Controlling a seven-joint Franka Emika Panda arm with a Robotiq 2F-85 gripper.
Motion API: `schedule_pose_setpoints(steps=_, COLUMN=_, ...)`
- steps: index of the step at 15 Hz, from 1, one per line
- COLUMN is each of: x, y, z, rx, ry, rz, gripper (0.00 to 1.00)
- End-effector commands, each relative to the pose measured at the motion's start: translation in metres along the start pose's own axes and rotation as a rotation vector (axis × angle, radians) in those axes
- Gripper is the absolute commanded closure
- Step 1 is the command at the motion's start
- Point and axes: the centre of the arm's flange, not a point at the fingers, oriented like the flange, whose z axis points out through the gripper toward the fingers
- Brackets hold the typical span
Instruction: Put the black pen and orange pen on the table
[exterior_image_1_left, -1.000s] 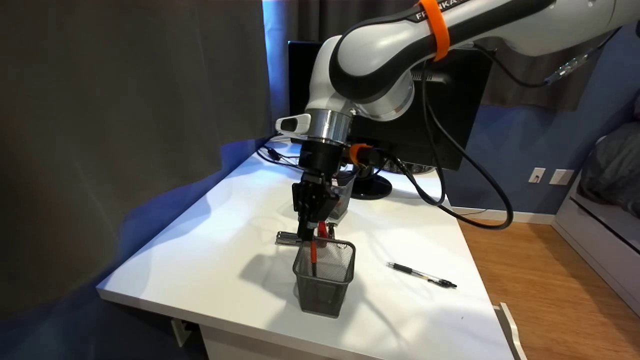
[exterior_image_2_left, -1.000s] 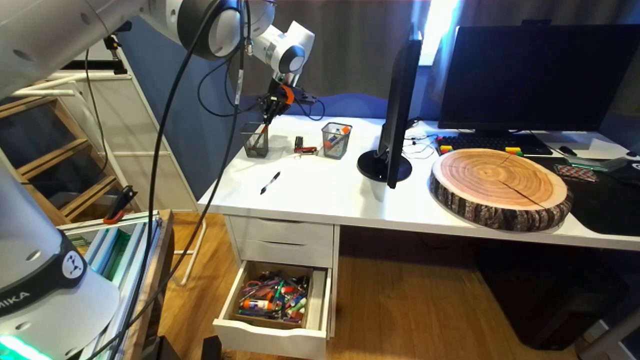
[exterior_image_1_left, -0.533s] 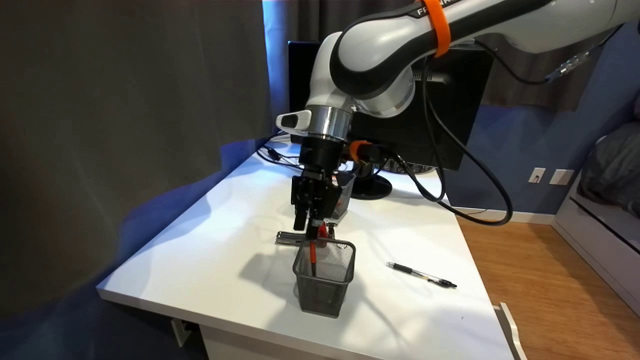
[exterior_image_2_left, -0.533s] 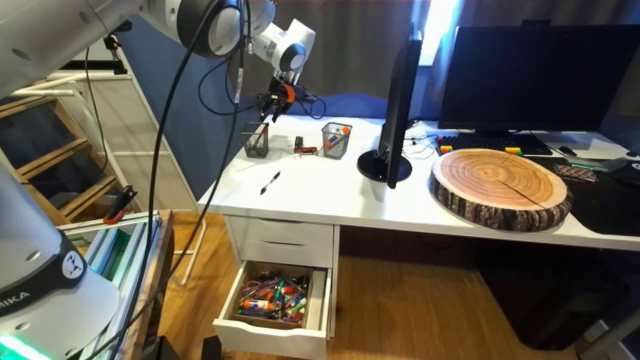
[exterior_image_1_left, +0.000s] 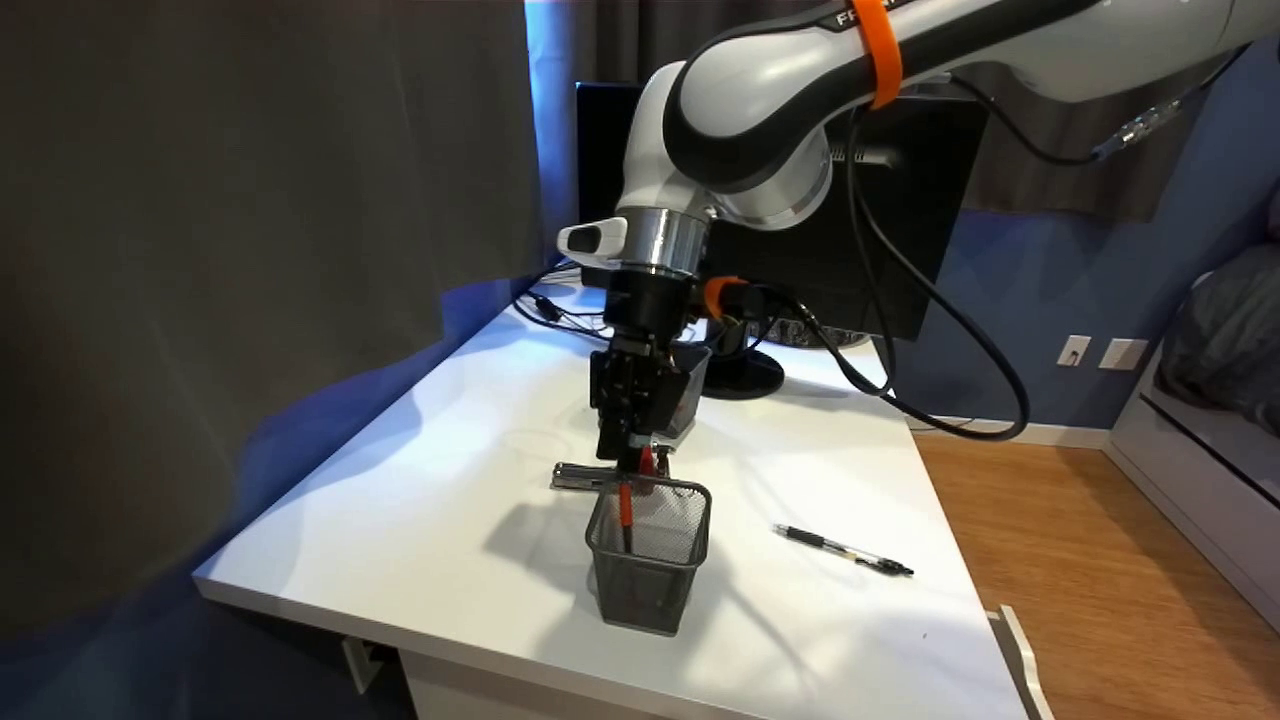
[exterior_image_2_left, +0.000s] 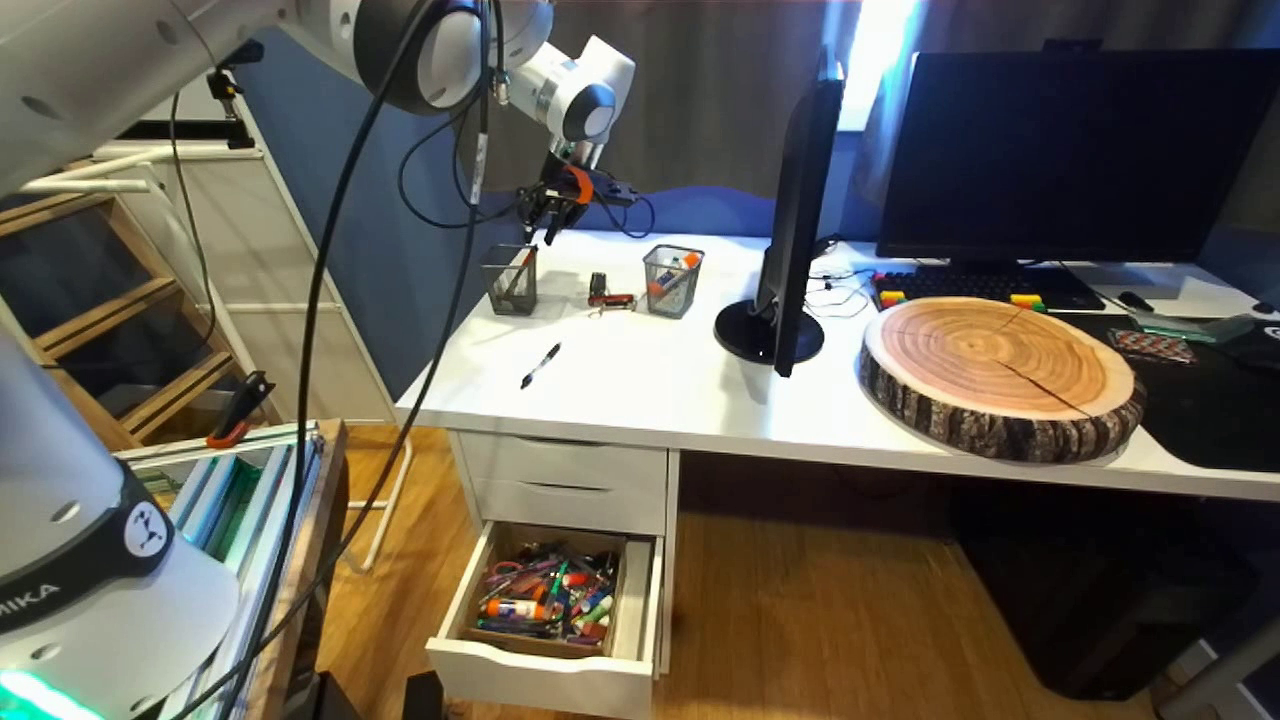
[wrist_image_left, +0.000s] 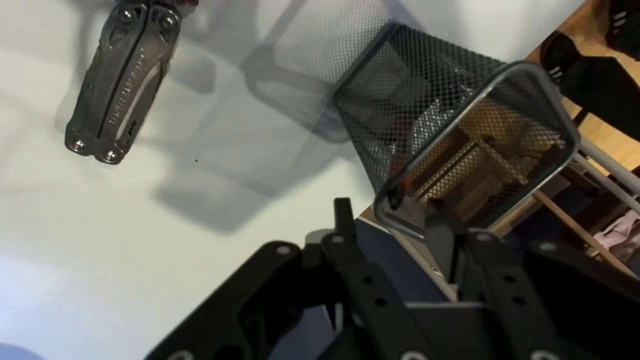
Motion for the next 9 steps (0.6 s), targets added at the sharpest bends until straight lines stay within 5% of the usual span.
schedule_pose_setpoints(steps=1, x=0.0015, y=0.0005, z=-0.0039, rx=0.025, ry=-0.010, rz=0.006, gripper=0.80)
schedule_pose_setpoints(steps=4, x=0.0014, y=-0.0005, z=-0.0036, rx=0.033, ry=-0.015, rz=0.006, gripper=0.83)
schedule_pose_setpoints(steps=7, x=0.0014, y=-0.0005, z=-0.0031, rx=0.037, ry=-0.019, rz=0.005, gripper=1.00)
schedule_pose_setpoints(steps=9, x=0.0015, y=-0.0007, z=-0.0035, rx=0.039, ry=-0.021, rz=0.005, gripper=0.99)
